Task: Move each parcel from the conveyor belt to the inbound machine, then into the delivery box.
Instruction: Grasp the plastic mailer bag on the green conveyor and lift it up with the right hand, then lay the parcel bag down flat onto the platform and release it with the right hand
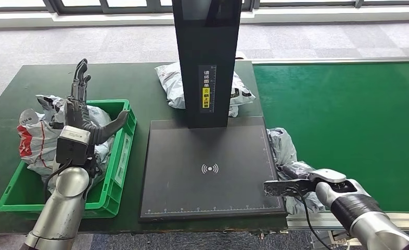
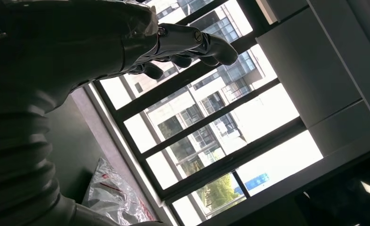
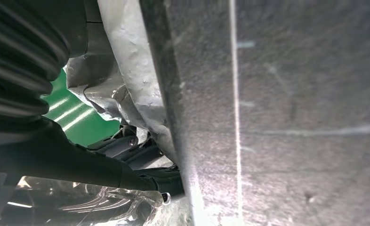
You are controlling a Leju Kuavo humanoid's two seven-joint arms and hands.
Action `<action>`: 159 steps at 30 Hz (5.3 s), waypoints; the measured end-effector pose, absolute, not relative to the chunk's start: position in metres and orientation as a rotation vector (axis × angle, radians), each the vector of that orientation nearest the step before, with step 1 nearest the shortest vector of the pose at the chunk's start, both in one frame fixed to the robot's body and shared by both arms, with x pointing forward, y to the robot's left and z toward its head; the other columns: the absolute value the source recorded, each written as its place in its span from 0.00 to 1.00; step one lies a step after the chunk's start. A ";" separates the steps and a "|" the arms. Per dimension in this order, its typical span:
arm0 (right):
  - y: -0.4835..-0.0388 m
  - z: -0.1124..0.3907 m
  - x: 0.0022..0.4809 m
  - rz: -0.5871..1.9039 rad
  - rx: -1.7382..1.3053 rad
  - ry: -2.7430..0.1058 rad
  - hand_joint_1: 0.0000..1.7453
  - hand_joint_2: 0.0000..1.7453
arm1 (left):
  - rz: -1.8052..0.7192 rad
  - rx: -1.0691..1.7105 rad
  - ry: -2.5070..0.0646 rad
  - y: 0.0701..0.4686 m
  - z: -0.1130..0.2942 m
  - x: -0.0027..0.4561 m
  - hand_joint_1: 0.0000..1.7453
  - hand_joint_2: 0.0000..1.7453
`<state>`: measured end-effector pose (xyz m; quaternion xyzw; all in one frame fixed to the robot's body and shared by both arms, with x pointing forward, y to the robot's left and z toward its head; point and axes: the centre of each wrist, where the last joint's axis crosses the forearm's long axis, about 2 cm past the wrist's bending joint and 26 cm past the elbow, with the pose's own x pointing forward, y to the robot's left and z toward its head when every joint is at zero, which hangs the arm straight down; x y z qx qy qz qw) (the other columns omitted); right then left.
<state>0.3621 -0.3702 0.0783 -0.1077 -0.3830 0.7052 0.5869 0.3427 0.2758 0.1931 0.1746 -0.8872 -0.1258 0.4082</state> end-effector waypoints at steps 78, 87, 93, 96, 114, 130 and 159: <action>-0.279 0.192 0.429 1.042 -0.329 -1.668 1.00 1.00 | -0.300 0.483 -2.254 0.289 0.181 0.322 0.00 1.00; -0.264 0.177 0.445 1.110 -0.359 -1.498 1.00 1.00 | -0.289 0.473 -2.258 0.285 0.184 0.325 0.00 1.00; -0.262 0.173 0.446 1.135 -0.359 -1.450 1.00 1.00 | -0.285 0.457 -2.263 0.283 0.187 0.329 0.00 1.00; -0.259 0.171 0.446 1.158 -0.344 -1.440 1.00 1.00 | -0.289 0.442 -2.268 0.279 0.191 0.334 0.00 1.00; -0.238 0.172 0.441 1.303 -0.205 -1.427 1.00 1.00 | -0.323 0.384 -2.275 0.260 0.204 0.354 0.00 1.00; -0.161 0.193 0.431 1.437 -0.106 -1.470 1.00 1.00 | -0.311 0.377 -2.294 0.255 0.212 0.365 0.00 1.00; -0.075 0.190 0.408 1.466 -0.108 -1.444 0.00 0.00 | -0.315 0.329 -2.281 0.238 0.210 0.370 0.00 1.00</action>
